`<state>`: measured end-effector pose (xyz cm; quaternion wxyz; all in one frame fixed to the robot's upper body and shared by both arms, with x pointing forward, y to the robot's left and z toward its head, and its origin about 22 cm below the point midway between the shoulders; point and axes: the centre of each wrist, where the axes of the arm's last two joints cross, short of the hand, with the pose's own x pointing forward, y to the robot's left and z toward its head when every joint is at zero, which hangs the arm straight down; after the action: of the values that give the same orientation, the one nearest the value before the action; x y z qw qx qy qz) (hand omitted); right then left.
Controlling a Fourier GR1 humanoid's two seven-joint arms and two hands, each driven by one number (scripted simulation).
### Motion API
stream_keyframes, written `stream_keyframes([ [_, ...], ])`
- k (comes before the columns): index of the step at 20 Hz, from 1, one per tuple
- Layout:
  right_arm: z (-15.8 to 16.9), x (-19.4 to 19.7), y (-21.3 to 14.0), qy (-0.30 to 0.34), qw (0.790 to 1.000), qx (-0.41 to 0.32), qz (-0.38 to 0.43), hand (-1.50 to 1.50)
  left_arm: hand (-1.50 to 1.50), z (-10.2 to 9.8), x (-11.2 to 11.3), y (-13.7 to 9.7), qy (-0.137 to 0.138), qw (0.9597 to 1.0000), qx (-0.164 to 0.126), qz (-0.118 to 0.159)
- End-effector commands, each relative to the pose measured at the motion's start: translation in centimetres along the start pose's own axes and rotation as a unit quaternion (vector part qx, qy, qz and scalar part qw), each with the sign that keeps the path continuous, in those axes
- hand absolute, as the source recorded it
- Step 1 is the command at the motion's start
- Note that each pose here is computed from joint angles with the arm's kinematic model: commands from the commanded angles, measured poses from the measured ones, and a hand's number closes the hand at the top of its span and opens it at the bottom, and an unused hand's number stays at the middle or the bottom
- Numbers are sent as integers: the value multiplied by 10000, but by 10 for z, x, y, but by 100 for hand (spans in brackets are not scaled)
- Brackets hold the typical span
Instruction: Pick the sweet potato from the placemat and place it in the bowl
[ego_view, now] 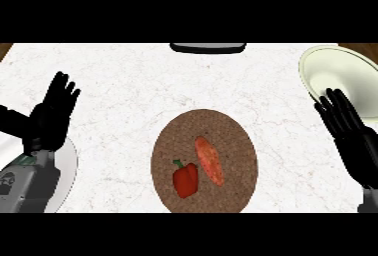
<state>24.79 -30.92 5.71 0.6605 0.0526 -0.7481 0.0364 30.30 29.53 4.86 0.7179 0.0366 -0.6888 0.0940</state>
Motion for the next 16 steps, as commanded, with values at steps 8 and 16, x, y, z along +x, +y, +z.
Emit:
stream_keyframes([
  [8,-49,106,-1,-560,8898,1608,4233,-150,0,-3,11,12,-400,9882,-186,-1467],
  [16,30,43,72,-594,9141,1451,3740,-150,0,24,4,26,-336,9854,-69,-1667],
])
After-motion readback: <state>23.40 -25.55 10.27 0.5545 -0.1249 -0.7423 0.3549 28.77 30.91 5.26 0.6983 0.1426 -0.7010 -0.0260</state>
